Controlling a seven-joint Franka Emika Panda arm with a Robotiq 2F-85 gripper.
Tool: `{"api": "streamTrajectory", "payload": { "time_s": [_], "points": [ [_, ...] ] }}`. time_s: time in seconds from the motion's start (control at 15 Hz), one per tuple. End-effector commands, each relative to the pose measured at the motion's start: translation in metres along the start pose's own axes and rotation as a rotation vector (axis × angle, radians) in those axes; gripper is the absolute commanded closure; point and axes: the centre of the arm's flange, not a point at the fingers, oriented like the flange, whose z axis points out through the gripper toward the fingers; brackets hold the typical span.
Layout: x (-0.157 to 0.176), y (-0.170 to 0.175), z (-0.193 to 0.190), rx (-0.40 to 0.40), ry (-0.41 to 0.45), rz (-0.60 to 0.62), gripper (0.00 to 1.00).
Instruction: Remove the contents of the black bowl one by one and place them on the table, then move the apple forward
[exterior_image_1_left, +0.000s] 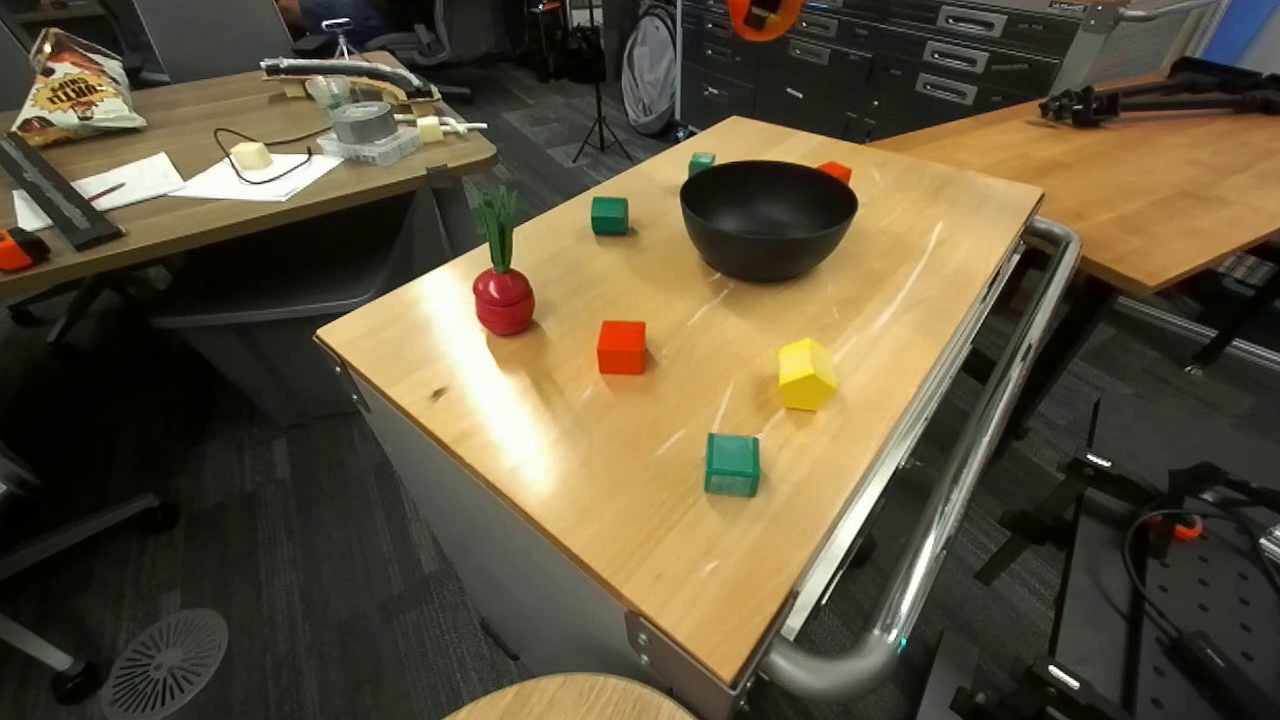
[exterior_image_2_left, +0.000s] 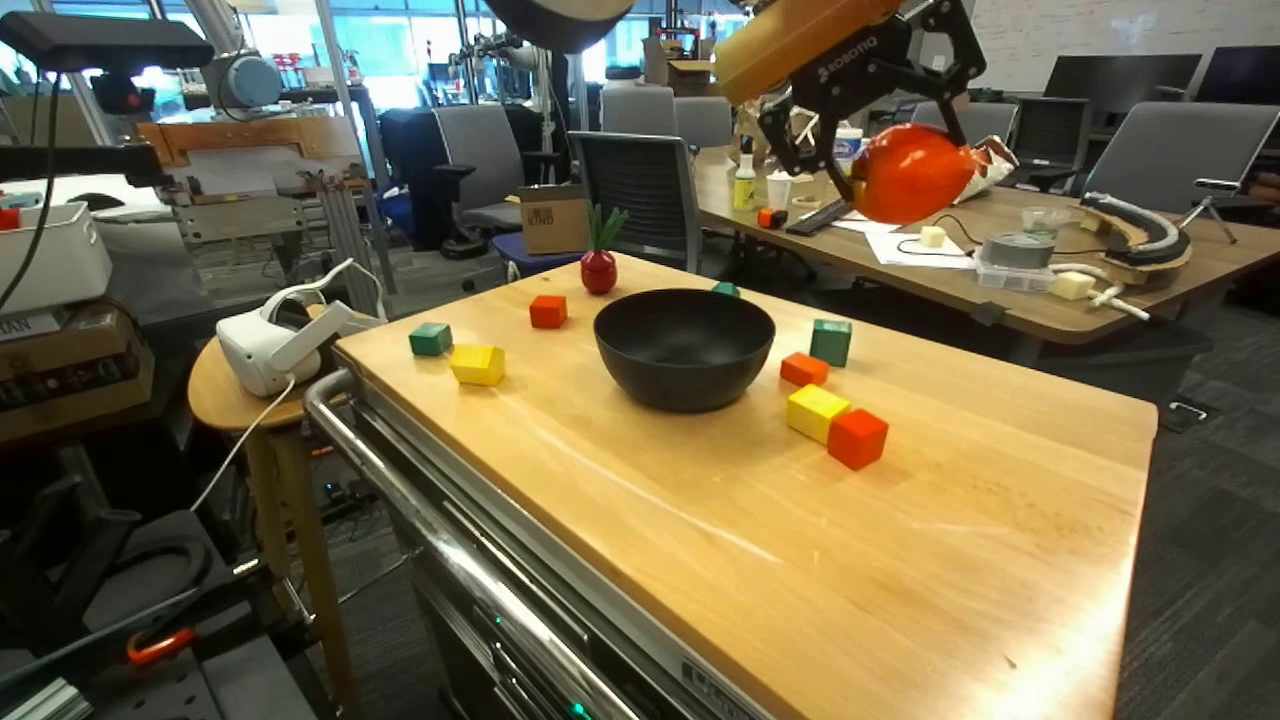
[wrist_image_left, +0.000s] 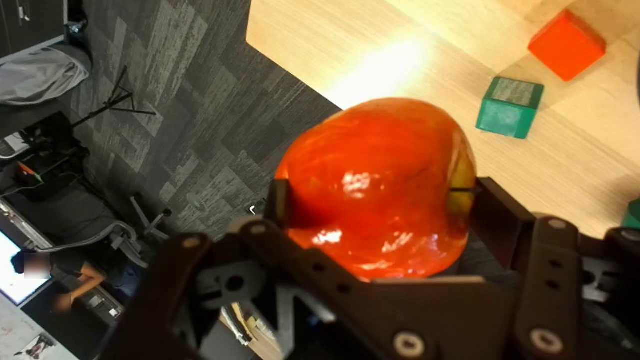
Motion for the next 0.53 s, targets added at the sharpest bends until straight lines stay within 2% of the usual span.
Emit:
{"api": "streamTrajectory", "payload": {
  "time_s": [0.0, 0.47],
  "points": [
    [0.033, 0.026, 0.053, -0.018, -0.04, -0.044, 0.38],
    [0.032, 0.033, 0.128, 0.049, -0.181, -0.036, 0.38]
  ]
}}
